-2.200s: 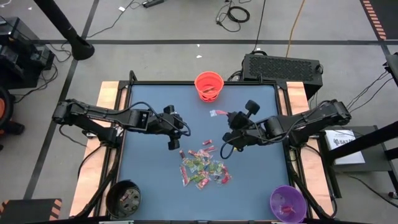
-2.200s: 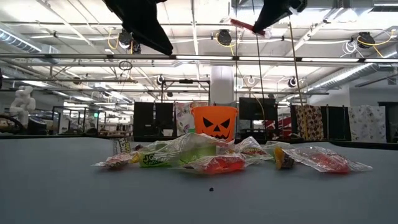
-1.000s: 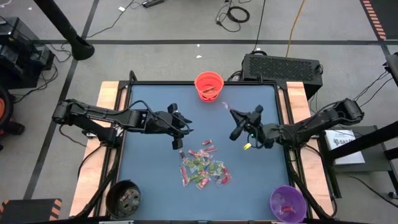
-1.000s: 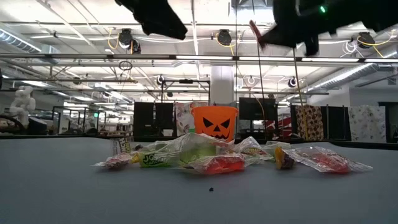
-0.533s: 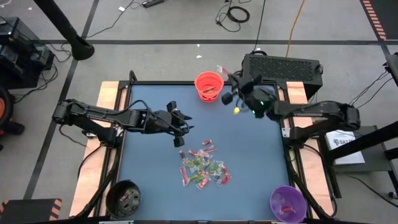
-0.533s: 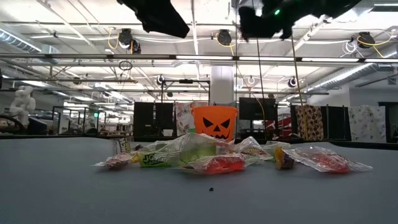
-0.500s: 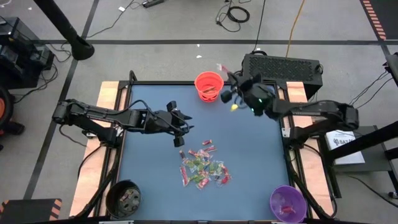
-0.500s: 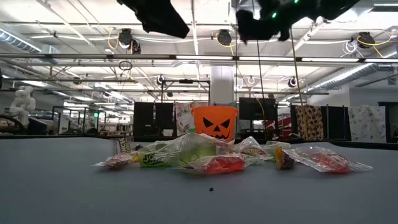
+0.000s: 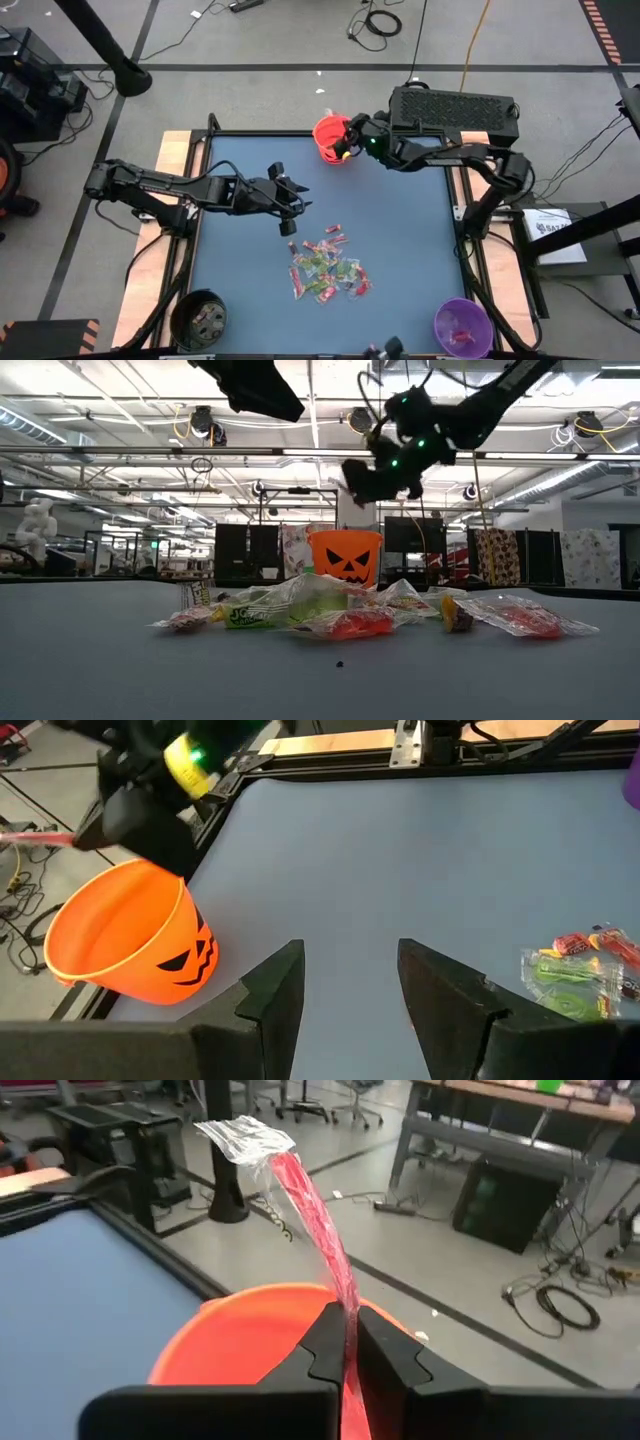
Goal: Sort candy by brand, put in halloween buckets
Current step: Put the long orange gummy into the orange bucket, then put the red candy into the black bucket
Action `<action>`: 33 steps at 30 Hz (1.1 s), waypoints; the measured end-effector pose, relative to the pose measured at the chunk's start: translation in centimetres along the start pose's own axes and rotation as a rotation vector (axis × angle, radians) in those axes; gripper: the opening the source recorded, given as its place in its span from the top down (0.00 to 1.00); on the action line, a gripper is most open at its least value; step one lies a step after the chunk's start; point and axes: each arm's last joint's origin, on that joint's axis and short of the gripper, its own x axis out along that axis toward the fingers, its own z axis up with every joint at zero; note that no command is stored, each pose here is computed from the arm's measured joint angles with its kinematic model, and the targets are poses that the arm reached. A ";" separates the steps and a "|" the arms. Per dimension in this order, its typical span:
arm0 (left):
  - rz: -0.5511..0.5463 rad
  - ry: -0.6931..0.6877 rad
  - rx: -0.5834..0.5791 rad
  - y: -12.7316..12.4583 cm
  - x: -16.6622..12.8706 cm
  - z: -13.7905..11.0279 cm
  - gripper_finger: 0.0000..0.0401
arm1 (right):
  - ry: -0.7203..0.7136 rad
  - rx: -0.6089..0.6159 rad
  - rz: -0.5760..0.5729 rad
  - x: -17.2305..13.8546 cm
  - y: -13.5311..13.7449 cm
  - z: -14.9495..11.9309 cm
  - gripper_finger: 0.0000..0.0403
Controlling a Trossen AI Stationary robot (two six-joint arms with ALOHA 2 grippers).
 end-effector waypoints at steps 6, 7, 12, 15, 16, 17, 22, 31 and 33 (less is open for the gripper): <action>-0.006 0.012 -0.018 -0.1 0.0 -0.1 0.58 | 0.163 0.021 0.036 2.3 -0.1 -1.0 0.78; -0.007 0.015 -0.019 -0.1 0.0 -0.2 0.58 | 0.163 0.023 0.036 2.4 0.0 -0.7 0.74; -0.012 0.070 -0.025 -0.2 -0.1 -0.7 0.58 | 0.166 0.007 0.055 0.7 -0.2 2.4 0.56; -0.019 0.115 -0.045 -0.2 -0.1 -1.2 0.58 | 0.134 -0.022 0.155 -2.9 0.1 5.7 0.49; -0.030 0.132 -0.051 -0.3 -0.1 -1.4 0.58 | 0.128 -0.028 0.193 -4.4 0.3 6.6 0.47; -0.052 0.149 -0.052 -0.3 -0.1 -1.6 0.58 | 0.133 -0.034 0.232 -5.9 0.5 7.1 0.46; -0.254 0.240 -0.040 -1.3 -0.1 -3.2 0.58 | 0.216 -0.073 0.446 -12.9 3.1 7.7 0.45; -0.355 0.285 0.035 -4.3 0.2 -6.7 0.58 | 0.289 -0.209 0.668 -20.2 9.2 3.5 0.49; -0.320 0.315 0.105 -4.5 0.6 -7.7 0.58 | 0.293 -0.240 0.654 -21.0 9.7 2.5 0.50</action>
